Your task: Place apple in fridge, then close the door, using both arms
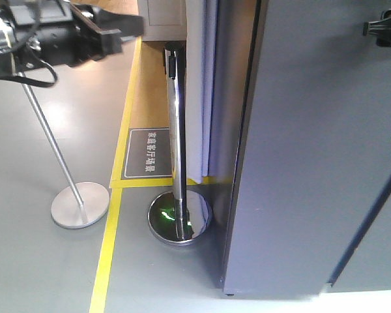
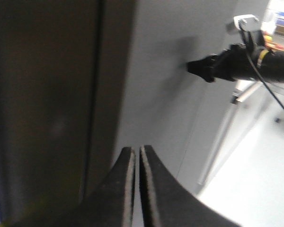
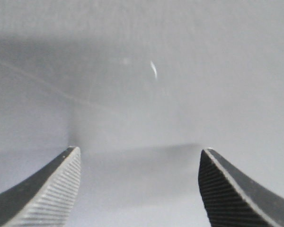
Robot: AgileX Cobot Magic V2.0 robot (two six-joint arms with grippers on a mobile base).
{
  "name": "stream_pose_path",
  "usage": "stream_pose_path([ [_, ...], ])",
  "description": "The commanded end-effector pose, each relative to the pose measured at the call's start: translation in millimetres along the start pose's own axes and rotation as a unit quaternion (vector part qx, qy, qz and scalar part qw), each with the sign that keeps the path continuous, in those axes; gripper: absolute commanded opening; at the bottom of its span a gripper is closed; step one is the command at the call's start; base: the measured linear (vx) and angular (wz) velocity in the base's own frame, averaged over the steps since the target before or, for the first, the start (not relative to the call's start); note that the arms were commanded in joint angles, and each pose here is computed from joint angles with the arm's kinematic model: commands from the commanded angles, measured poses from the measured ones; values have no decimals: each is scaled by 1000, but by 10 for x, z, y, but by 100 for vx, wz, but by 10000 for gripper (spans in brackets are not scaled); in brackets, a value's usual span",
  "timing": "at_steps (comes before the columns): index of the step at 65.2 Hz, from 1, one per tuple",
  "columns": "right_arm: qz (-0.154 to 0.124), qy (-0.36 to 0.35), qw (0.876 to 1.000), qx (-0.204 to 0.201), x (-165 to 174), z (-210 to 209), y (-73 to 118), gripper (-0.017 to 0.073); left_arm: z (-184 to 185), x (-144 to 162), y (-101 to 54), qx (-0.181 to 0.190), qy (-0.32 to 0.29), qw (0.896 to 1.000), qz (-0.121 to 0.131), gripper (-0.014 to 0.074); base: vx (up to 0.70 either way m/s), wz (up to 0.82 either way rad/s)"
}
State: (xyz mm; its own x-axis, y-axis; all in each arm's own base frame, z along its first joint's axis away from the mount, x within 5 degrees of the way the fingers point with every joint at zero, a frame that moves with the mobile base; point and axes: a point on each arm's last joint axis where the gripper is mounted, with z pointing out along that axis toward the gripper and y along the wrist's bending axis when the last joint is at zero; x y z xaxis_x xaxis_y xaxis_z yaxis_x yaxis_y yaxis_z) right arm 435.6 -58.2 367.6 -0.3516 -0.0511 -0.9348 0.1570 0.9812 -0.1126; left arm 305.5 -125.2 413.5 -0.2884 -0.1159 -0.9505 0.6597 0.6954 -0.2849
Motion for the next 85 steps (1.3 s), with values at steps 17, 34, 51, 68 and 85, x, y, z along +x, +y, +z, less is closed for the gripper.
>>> stream_pose_path([
  [17, -32, -65, 997, 5, -326, -166, -39, 460, -133, -193, 4, -37, -36, 998, 28, 24, 0, 0],
  [34, -28, -72, 997, -3, -644, -839, -87, 300, -212, -274, 0, -65, -61, 995, 33, 24, 0, 0],
  [51, -110, -93, 977, -155, -886, -1827, 357, -13, -604, -537, -244, -85, -127, 985, 81, 24, 0, 0],
  [68, -130, -83, 913, -378, -694, -2551, 809, -6, -1109, -631, -587, -80, -176, 973, 125, 13, 0, 0],
  [85, -123, -63, 893, -428, 164, -2869, 812, -6, -1533, 217, -674, -94, -126, 978, 137, -8, 0, 0],
])
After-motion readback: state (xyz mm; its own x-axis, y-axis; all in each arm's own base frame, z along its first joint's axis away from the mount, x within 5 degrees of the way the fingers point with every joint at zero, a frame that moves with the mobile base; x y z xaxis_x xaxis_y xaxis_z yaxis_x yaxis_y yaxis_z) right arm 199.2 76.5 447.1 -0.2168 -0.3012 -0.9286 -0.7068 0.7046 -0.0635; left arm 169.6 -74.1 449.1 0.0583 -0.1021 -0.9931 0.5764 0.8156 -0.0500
